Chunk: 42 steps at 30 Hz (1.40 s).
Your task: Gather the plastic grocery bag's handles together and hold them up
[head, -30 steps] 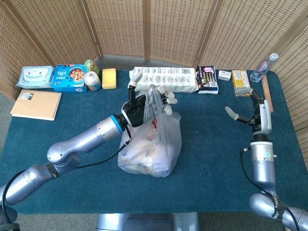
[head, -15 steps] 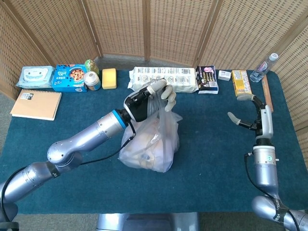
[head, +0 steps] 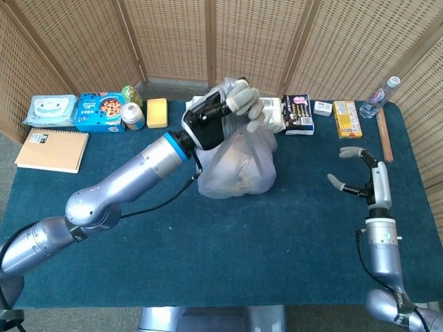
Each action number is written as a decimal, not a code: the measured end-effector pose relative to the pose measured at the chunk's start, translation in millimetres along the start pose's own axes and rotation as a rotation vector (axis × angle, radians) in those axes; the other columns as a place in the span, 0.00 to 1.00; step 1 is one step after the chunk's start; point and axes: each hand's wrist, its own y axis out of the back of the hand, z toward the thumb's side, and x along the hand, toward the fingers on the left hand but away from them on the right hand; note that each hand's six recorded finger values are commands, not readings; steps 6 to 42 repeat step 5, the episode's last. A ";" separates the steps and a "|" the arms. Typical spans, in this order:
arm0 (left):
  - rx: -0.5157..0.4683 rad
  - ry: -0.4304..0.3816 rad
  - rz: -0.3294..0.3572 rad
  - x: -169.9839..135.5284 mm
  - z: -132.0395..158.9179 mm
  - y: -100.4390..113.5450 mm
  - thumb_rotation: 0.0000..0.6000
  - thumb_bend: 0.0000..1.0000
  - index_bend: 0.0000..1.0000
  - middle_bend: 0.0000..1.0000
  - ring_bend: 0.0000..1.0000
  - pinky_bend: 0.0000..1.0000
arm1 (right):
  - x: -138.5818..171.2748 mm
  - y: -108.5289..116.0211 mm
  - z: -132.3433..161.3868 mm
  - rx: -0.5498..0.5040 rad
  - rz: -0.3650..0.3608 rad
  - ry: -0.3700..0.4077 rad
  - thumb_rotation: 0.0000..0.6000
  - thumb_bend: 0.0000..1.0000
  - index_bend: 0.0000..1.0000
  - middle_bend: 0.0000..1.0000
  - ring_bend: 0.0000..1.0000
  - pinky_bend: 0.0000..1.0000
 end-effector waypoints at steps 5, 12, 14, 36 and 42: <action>0.000 -0.020 0.004 6.7 10.9 -6.8 0.89 0.44 0.77 0.75 0.64 0.65 | 9.4 2.0 -8.9 0.011 0.001 -0.013 1.00 0.21 0.43 0.33 0.23 0.14; 0.000 -0.020 0.004 6.7 10.9 -6.8 0.89 0.44 0.77 0.75 0.64 0.65 | 9.4 2.0 -8.9 0.011 0.001 -0.013 1.00 0.21 0.43 0.33 0.23 0.14; 0.000 -0.020 0.004 6.7 10.9 -6.8 0.89 0.44 0.77 0.75 0.64 0.65 | 9.4 2.0 -8.9 0.011 0.001 -0.013 1.00 0.21 0.43 0.33 0.23 0.14; 0.000 -0.020 0.004 6.7 10.9 -6.8 0.89 0.44 0.77 0.75 0.64 0.65 | 9.4 2.0 -8.9 0.011 0.001 -0.013 1.00 0.21 0.43 0.33 0.23 0.14; 0.000 -0.020 0.004 6.7 10.9 -6.8 0.89 0.44 0.77 0.75 0.64 0.65 | 9.4 2.0 -8.9 0.011 0.001 -0.013 1.00 0.21 0.43 0.33 0.23 0.14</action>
